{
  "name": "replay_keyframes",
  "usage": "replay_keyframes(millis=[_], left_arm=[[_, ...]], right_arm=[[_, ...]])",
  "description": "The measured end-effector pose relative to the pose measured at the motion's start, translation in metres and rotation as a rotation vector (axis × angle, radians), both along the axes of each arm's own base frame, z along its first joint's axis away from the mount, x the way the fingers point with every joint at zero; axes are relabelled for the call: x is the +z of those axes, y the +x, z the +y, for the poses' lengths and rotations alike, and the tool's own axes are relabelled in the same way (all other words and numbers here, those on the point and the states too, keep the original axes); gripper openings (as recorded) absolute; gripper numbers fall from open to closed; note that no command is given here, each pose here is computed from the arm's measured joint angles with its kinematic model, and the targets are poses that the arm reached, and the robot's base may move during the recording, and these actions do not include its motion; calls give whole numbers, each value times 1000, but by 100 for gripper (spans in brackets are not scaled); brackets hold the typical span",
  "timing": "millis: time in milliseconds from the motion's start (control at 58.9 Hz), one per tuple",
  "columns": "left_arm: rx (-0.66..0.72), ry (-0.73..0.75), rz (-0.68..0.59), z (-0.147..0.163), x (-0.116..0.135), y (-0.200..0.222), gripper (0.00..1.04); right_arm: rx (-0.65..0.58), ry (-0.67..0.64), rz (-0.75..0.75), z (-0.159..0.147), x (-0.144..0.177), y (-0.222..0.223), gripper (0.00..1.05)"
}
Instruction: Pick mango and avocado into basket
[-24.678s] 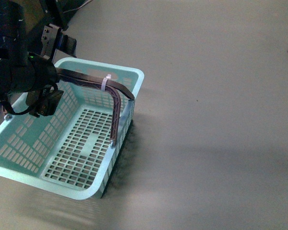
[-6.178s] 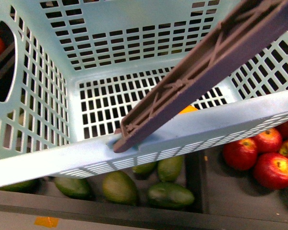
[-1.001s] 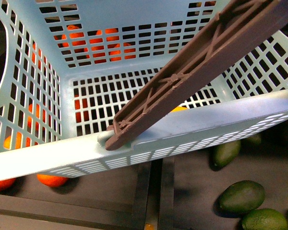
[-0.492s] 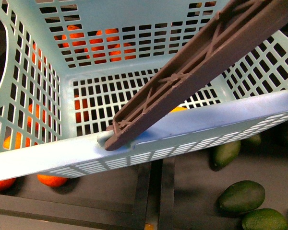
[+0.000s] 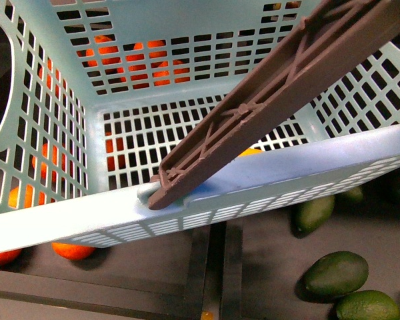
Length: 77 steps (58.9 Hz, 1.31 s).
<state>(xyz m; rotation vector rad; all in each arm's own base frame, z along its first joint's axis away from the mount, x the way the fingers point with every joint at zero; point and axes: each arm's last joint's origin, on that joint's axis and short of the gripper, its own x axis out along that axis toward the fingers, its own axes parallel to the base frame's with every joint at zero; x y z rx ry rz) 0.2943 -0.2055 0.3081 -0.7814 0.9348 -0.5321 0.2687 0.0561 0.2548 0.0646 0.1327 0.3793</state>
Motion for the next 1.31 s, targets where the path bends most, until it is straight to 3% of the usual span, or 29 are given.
replay_keyframes(millis=[424, 509, 662, 781, 933, 1069, 1307], left_arm=[[0, 0, 0, 0, 0, 0, 16], [0, 0, 0, 0, 0, 0, 16], [0, 0, 0, 0, 0, 0, 16], [-1, 0, 0, 0, 0, 0, 16], [2, 1, -1, 0, 0, 0, 16], [1, 1, -1, 0, 0, 0, 16], [-2, 0, 0, 0, 0, 0, 16]], right_arm=[[8, -19, 46, 25, -17, 36, 61], [16, -19, 47, 28, -17, 36, 77], [-8, -17, 39, 29, -15, 36, 97], [-79, -18, 11, 25, -11, 33, 96], [-257, -21, -51, 8, -1, 18, 96], [-370, -31, -142, -12, 2, -9, 78], [-376, -59, -123, -29, -31, -46, 41]])
